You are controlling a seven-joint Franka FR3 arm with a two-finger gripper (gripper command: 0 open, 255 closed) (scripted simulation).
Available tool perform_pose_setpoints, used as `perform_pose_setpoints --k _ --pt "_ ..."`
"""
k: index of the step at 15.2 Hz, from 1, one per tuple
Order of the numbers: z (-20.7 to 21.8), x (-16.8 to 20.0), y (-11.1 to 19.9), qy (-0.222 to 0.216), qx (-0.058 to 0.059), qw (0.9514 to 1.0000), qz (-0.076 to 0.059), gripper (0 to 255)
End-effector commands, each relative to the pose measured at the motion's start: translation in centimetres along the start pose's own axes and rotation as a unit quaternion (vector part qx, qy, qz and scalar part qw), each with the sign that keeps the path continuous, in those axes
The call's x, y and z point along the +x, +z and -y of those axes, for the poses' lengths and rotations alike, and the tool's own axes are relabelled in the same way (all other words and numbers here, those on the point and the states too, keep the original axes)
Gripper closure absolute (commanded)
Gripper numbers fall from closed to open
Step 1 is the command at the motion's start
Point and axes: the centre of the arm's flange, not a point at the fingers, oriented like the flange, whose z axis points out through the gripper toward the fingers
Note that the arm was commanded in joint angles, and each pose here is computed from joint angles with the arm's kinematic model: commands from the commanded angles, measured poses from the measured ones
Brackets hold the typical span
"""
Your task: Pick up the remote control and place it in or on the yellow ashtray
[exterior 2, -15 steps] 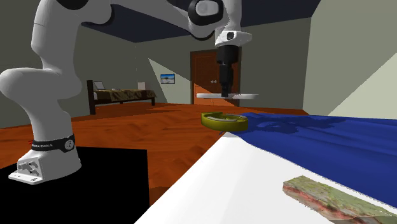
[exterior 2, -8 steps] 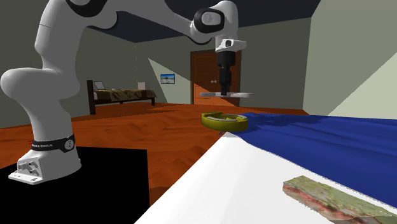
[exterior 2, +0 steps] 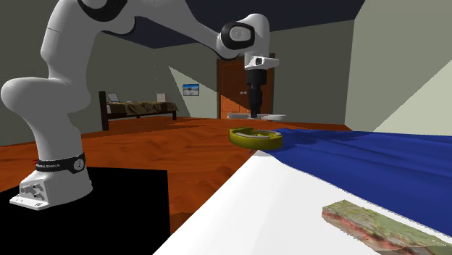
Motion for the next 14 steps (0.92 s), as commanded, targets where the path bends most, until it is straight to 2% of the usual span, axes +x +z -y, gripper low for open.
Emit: perform_pose_setpoints --k 1,7,14 --pt "-0.1 0.0 1.1 0.000 0.000 1.0000 0.000 255" --pt "0.0 -0.1 4.2 0.000 0.000 1.0000 0.000 255" --pt "0.0 -0.1 4.2 0.000 0.000 1.0000 0.000 255"
